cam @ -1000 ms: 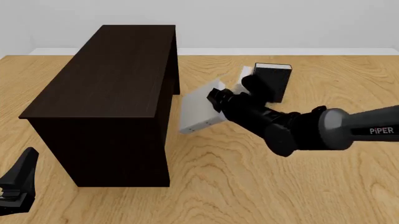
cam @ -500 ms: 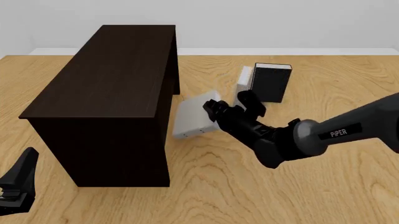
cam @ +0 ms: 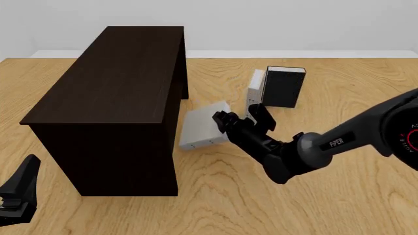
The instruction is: Pick up the book on the right and place it under the cabinet shelf.
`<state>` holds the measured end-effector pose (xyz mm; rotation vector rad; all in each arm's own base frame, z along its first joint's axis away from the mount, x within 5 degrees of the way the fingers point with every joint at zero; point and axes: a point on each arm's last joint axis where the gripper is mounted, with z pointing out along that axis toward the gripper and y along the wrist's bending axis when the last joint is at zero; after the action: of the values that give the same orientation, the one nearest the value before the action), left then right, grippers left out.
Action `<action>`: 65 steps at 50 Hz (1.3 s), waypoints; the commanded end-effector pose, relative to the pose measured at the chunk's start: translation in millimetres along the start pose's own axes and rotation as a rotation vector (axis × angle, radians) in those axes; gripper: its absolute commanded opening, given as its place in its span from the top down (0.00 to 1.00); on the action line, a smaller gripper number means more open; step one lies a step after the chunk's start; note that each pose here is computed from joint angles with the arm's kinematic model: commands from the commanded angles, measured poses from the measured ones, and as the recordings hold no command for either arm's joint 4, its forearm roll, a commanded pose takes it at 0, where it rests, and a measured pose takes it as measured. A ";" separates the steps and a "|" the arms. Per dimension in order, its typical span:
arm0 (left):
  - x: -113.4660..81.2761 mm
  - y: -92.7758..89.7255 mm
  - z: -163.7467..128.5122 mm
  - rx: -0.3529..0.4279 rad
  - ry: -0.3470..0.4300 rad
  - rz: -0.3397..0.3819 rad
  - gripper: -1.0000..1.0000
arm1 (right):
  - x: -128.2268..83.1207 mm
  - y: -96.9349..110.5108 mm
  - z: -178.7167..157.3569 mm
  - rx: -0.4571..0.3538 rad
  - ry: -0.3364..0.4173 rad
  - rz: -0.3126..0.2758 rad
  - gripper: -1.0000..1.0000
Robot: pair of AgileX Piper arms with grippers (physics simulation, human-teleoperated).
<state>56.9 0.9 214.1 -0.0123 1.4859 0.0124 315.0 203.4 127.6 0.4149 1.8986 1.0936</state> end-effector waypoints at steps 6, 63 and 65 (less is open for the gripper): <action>0.0 0.0 0.0 0.000 0.000 0.000 0.00 | 14.2 -12.5 5.5 0.020 0.031 0.023 1.00; 0.0 0.0 0.0 0.000 0.000 0.000 0.00 | -35.9 -25.9 0.4 0.243 0.057 -0.176 0.00; 0.0 0.0 0.0 0.000 0.000 0.000 0.00 | -38.8 -23.6 -0.8 0.247 0.058 -0.190 0.00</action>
<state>56.8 0.9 214.1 -0.0122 1.4859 0.0124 334.3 174.3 117.0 0.3750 2.0718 0.8237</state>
